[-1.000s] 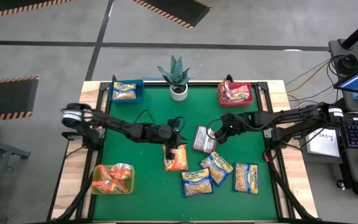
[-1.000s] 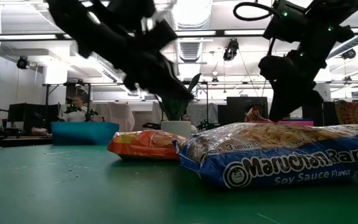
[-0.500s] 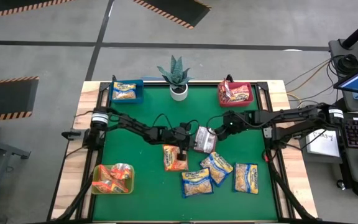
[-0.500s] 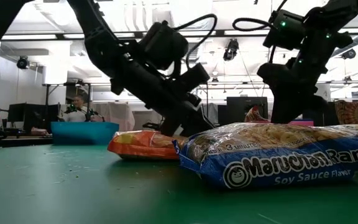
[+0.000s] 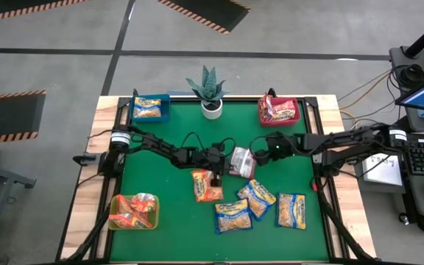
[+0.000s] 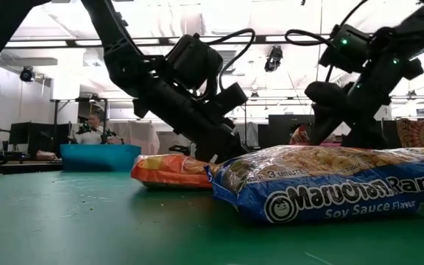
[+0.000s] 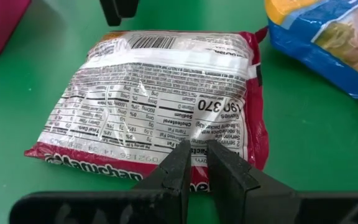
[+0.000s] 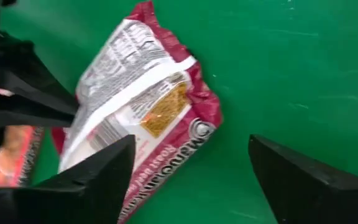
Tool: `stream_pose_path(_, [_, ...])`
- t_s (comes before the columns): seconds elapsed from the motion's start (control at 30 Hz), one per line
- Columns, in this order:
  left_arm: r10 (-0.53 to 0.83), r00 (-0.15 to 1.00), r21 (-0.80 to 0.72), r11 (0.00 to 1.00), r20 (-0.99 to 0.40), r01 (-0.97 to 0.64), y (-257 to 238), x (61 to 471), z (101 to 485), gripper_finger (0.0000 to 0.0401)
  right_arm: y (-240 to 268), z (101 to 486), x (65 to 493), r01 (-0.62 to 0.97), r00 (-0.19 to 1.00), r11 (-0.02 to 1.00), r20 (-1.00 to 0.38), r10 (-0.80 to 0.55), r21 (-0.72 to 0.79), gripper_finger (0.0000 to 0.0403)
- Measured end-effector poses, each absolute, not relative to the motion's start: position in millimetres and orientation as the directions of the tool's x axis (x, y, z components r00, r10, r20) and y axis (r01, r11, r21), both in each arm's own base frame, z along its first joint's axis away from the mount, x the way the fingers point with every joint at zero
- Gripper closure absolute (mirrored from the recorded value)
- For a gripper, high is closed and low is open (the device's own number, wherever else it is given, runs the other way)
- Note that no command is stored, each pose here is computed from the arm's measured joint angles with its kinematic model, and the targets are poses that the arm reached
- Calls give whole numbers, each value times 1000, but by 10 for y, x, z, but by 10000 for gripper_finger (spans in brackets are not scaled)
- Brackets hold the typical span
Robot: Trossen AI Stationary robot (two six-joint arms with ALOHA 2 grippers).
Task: Sort Maruchan noodles
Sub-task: Put the red noodle pack into the pink bin
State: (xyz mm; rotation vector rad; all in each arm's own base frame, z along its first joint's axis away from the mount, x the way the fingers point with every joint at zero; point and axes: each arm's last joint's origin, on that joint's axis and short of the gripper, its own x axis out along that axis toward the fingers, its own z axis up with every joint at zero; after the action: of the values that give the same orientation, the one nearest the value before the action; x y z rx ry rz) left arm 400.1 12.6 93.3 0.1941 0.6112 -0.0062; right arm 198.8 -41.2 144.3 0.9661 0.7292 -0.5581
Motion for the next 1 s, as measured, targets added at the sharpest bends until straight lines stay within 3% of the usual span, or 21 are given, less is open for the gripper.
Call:
stream_pose_path(0.17, [57, 815, 180, 982, -577, 59, 132, 3990, 920, 363, -405, 1320, 1950, 661, 716, 439, -687, -124, 609, 72])
stream_pose_path(0.47, [57, 813, 178, 982, -580, 58, 132, 3983, 907, 363, -391, 1075, 1844, 613, 781, 398, -600, -174, 683, 70])
stream_pose_path(0.77, [58, 815, 173, 984, -576, 52, 132, 3984, 906, 363, -400, 996, 2028, 600, 780, 478, -602, -171, 642, 74])
stream_pose_path(1.0, [60, 816, 164, 986, -575, 43, 134, 3984, 906, 363, -366, 1060, 2339, 514, 810, 576, -581, -82, 635, 74])
